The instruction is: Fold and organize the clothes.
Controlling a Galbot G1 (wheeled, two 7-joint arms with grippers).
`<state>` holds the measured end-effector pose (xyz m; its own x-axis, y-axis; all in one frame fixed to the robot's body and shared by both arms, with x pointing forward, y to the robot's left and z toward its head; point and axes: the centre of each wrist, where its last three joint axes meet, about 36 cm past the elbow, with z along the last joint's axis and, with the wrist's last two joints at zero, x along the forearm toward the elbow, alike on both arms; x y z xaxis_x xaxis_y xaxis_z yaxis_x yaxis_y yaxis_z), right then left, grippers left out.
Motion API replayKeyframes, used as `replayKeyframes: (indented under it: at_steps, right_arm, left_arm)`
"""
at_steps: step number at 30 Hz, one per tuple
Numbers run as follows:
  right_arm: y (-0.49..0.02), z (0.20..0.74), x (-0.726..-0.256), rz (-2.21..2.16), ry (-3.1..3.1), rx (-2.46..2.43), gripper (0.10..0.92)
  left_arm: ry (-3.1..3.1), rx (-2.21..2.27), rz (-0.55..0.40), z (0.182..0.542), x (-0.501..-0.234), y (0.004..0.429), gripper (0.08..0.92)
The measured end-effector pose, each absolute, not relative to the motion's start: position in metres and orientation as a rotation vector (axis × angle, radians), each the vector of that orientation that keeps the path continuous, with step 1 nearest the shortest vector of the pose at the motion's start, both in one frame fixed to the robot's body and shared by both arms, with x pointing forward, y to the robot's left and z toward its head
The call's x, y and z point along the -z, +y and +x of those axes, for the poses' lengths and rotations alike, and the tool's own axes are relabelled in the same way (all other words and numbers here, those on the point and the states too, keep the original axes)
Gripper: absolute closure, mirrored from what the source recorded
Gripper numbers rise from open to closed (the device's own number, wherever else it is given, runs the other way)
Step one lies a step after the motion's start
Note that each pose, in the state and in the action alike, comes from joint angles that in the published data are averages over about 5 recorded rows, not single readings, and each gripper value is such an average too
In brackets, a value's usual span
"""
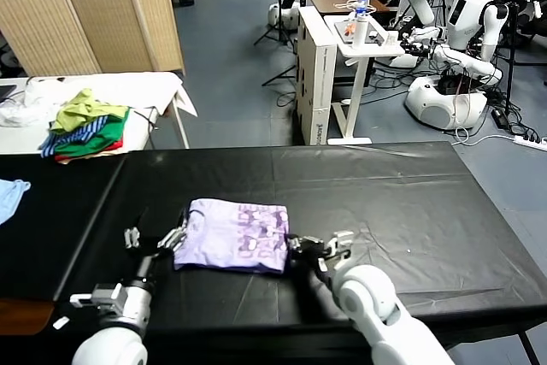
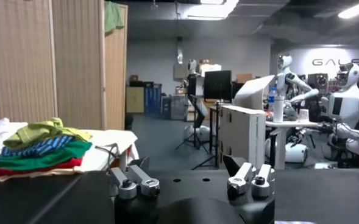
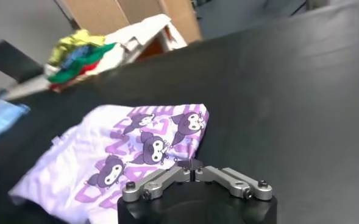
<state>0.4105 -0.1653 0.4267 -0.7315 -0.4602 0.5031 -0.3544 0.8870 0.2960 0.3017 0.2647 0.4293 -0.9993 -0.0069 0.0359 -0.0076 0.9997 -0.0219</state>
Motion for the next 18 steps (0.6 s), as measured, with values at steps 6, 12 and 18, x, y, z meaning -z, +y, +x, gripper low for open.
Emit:
replayKeyframes:
  at_steps: [6,12,18]
  right_arm:
    - [-0.181,0.401,-0.434,0.582,-2.499,0.186,0.665]
    - [-0.194,0.390,-0.440,0.591,-2.556,0.147,0.289]
    - [-0.209,0.375,-0.445,0.583,-2.663,0.101,0.121]
  left_arm:
    - [-3.107,-0.028,0.017,0.300,-0.431,0.268,0.092]
    - [-3.101,-0.051,0.003,0.297,-0.432,0.271,0.092]
    - [-3.033,-0.081,0.030,0.288,-0.439,0.271,0.092]
